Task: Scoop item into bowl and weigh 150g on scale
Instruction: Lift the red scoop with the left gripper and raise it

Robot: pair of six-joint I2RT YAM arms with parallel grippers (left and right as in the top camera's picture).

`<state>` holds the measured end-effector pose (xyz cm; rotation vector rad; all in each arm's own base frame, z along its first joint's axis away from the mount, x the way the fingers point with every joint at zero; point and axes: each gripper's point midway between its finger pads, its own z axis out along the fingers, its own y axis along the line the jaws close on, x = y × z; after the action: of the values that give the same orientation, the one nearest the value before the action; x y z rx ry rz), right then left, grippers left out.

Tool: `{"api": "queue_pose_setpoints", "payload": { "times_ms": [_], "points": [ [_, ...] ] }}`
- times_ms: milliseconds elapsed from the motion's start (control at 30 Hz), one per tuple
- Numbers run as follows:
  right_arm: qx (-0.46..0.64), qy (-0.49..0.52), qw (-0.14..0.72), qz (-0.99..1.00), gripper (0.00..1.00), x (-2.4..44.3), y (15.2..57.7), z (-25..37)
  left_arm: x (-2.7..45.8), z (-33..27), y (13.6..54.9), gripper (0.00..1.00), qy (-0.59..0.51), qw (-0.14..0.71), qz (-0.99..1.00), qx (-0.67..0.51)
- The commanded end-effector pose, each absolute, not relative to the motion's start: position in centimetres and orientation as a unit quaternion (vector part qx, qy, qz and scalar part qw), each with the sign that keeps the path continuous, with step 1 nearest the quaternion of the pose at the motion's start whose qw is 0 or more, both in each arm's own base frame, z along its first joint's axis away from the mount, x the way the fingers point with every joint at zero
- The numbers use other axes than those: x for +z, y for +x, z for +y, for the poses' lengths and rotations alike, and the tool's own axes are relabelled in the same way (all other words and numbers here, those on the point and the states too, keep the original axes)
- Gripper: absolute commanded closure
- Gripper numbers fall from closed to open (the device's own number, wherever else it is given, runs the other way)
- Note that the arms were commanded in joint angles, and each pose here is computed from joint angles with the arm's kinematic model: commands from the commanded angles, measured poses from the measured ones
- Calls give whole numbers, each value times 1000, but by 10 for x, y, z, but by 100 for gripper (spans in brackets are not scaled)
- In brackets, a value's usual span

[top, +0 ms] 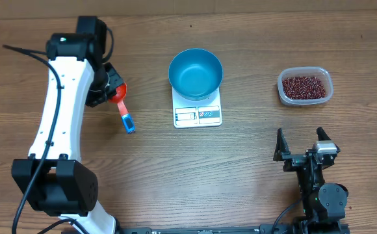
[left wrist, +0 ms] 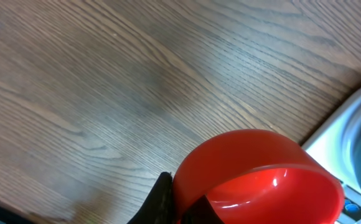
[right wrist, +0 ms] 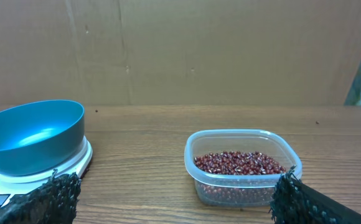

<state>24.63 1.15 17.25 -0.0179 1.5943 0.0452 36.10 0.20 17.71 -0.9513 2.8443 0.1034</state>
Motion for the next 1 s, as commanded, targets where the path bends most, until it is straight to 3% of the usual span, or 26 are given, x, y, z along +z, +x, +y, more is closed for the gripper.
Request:
{"api": "queue_pose_setpoints", "payload": {
  "times_ms": [0, 467, 967],
  "points": [
    [23, -6, 699, 714, 0, 170, 246, 13, 197, 7, 363, 96, -348, 115, 928, 64],
    [23, -6, 699, 714, 0, 170, 246, 13, 198, 7, 349, 96, -425, 117, 892, 100],
    [23, -6, 699, 714, 0, 170, 246, 13, 198, 7, 349, 96, -429, 117, 890, 100]
  ]
}}
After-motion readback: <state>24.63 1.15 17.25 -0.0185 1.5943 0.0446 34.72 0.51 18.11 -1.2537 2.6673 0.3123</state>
